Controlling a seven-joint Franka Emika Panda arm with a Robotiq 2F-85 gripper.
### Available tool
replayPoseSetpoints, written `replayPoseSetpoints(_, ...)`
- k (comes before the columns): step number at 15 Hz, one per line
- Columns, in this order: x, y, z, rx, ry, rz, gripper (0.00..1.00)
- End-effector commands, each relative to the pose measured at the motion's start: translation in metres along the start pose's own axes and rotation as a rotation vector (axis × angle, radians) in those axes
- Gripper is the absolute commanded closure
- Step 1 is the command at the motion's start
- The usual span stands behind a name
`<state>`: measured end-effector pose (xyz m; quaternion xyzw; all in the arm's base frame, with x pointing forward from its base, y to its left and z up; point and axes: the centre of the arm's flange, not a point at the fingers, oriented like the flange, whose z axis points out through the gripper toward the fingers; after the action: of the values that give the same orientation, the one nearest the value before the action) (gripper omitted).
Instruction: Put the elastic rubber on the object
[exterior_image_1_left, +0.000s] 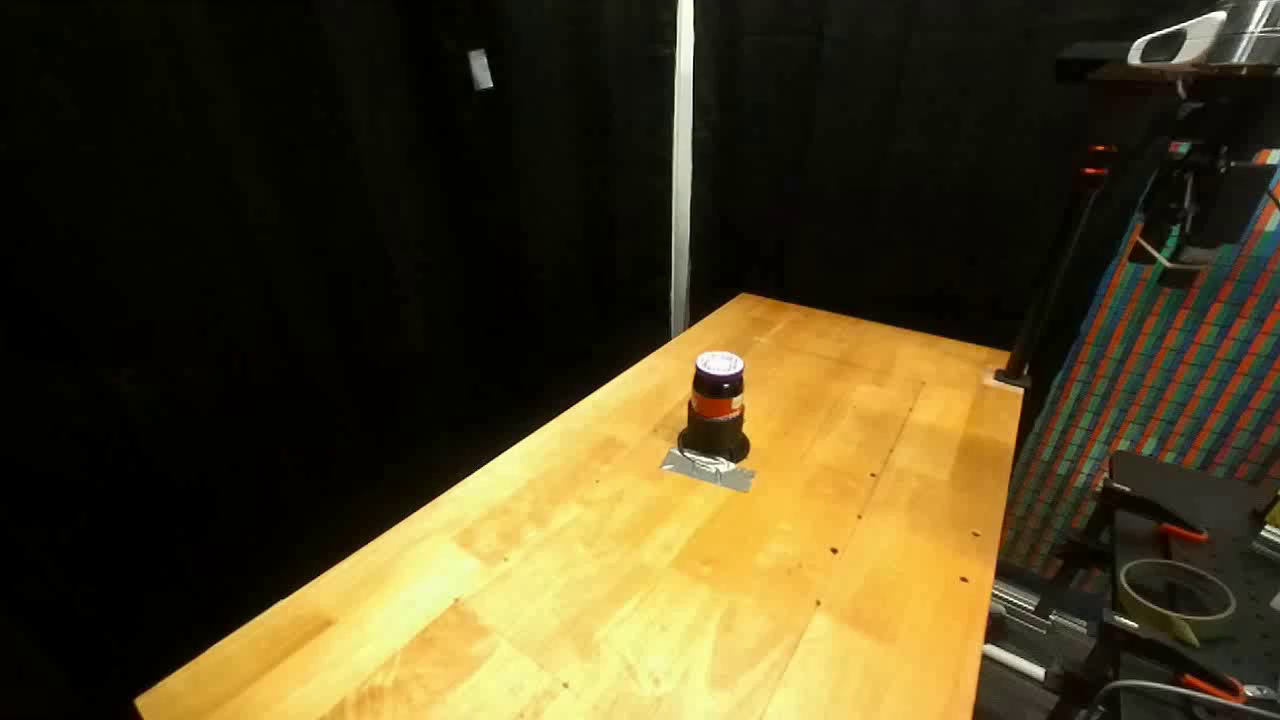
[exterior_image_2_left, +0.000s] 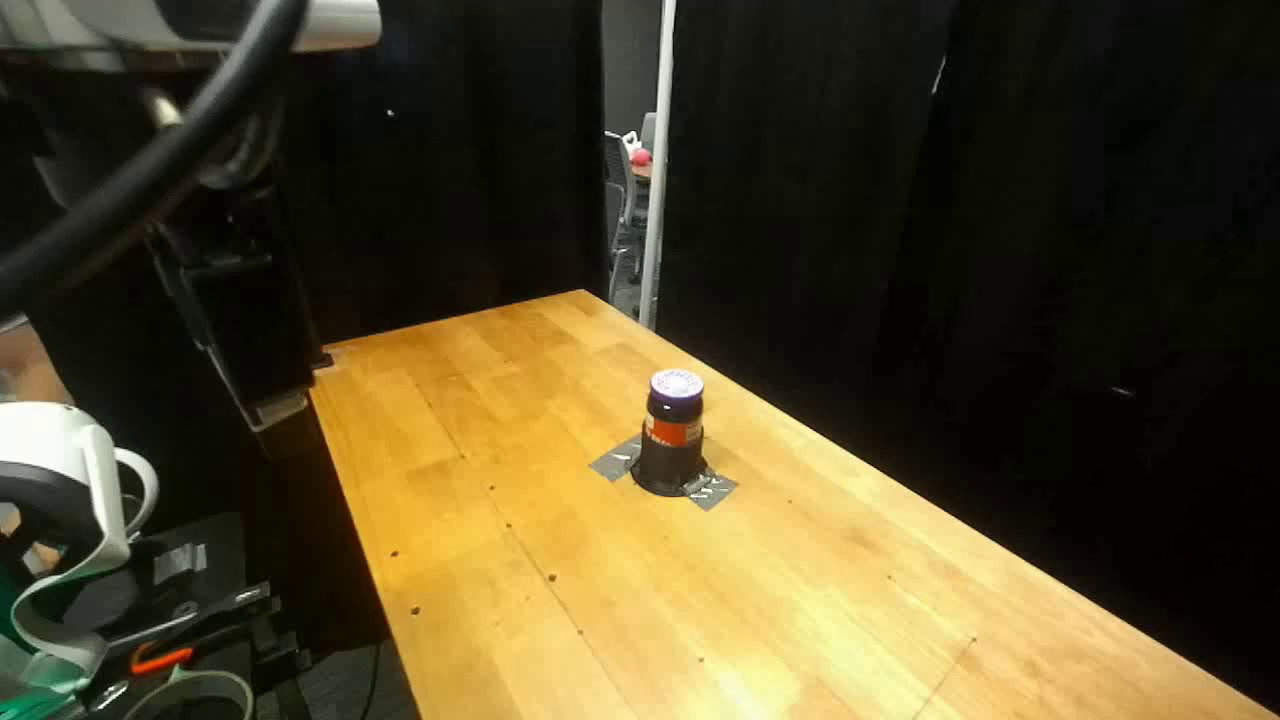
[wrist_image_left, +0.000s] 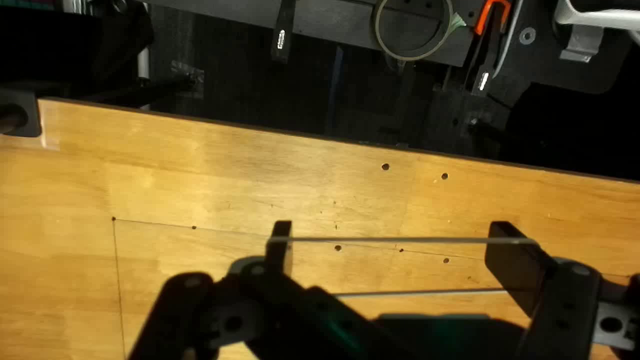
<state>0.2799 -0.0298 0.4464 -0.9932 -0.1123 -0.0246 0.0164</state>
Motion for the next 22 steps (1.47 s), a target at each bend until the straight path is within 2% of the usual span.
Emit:
replayPoseSetpoints(1,0.000,0.000,0.000,0.000,-0.002,0.000,0.00)
replayPoseSetpoints(6,0.000,0.000,0.001,0.001,-0.006,0.000,0.00)
replayPoseSetpoints(10,0.074,-0.031,-0.007,-0.041,-0.052,-0.048,0.00)
replayPoseSetpoints(13,0.128,-0.061,0.005,-0.102,-0.049,-0.087,0.00)
replayPoseSetpoints(17,0.194,-0.092,0.034,-0.123,0.012,-0.107,0.00)
replayPoseSetpoints(22,0.285,-0.100,0.073,-0.048,0.136,-0.061,0.00)
